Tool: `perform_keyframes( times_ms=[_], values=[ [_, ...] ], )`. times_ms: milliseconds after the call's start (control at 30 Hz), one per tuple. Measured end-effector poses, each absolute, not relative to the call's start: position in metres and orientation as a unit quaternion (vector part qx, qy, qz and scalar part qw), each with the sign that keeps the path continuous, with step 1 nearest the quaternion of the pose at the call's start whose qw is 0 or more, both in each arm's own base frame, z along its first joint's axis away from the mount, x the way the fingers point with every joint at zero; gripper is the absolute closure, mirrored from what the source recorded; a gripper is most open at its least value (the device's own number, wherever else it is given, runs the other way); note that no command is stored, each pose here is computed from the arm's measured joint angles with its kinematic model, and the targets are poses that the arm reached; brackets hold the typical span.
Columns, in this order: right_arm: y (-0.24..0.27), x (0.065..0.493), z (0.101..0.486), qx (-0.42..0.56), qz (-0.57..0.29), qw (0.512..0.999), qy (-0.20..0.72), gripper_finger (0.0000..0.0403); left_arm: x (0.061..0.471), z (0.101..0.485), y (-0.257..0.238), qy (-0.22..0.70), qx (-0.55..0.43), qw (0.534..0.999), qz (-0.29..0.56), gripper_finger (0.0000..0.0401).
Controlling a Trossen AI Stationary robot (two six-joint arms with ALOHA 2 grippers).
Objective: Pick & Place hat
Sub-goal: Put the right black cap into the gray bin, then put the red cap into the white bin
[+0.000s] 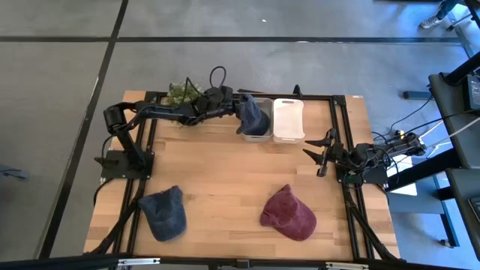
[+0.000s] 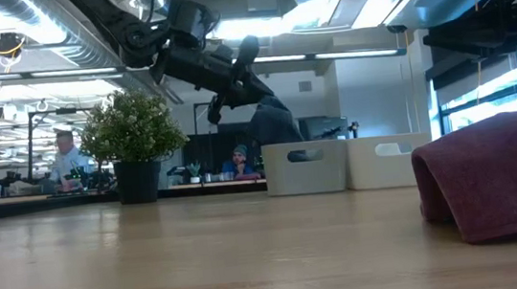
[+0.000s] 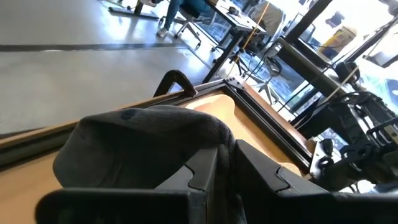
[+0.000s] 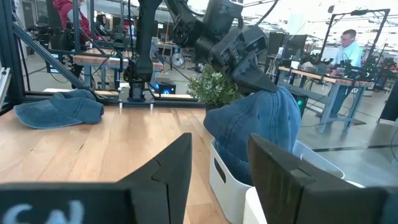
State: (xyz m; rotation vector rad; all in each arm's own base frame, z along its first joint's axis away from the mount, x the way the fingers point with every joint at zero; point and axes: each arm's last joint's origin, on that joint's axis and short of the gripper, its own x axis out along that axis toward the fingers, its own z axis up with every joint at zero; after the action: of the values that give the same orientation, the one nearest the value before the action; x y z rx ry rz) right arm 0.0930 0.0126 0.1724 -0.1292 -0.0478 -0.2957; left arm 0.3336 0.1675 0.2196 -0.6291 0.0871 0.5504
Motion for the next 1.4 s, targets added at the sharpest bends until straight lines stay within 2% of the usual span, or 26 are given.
perform_keyframes(
  times_ms=[233, 667, 733, 833, 933, 1033, 1167, 1300, 1400],
  values=[
    [0.013, 0.093, 0.172, -0.064, -0.147, 0.987, -0.024, 0.0247, 0.333, 0.22, 0.169, 0.043, -0.305, 0.914, 0.264, 0.0333],
    [0.013, 0.093, 0.173, -0.04, -0.143, 0.988, -0.028, 0.0247, 0.329, 0.236, 0.164, 0.047, -0.257, 0.941, 0.216, 0.0217],
    [0.015, 0.093, 0.174, -0.017, -0.105, 0.993, -0.041, 0.0247, 0.326, 0.244, 0.161, 0.043, -0.235, 0.952, 0.193, 0.0208],
    [0.019, 0.094, 0.177, -0.037, -0.029, 0.998, -0.041, 0.0247, 0.322, 0.257, 0.157, 0.036, -0.21, 0.964, 0.162, 0.0202],
    [0.02, 0.095, 0.193, -0.003, -0.021, 0.999, -0.032, 0.0247, 0.317, 0.268, 0.154, 0.024, -0.203, 0.968, 0.145, 0.0202],
    [0.022, 0.101, 0.201, 0.021, -0.024, 0.999, 0.042, 0.0247, 0.314, 0.275, 0.15, 0.026, -0.201, 0.974, 0.106, 0.0206],
    [0.027, 0.116, 0.223, 0.049, -0.037, 0.986, 0.153, 0.0247, 0.317, 0.275, 0.139, 0.042, -0.151, 0.986, 0.062, 0.0205],
    [0.038, 0.143, 0.237, 0.081, -0.036, 0.954, 0.285, 0.0247, 0.324, 0.275, 0.124, 0.046, -0.111, 0.992, 0.041, 0.0203],
    [0.047, 0.163, 0.234, 0.132, -0.039, 0.913, 0.384, 0.0247, 0.328, 0.275, 0.111, 0.049, -0.085, 0.995, 0.021, 0.0205]
  ],
)
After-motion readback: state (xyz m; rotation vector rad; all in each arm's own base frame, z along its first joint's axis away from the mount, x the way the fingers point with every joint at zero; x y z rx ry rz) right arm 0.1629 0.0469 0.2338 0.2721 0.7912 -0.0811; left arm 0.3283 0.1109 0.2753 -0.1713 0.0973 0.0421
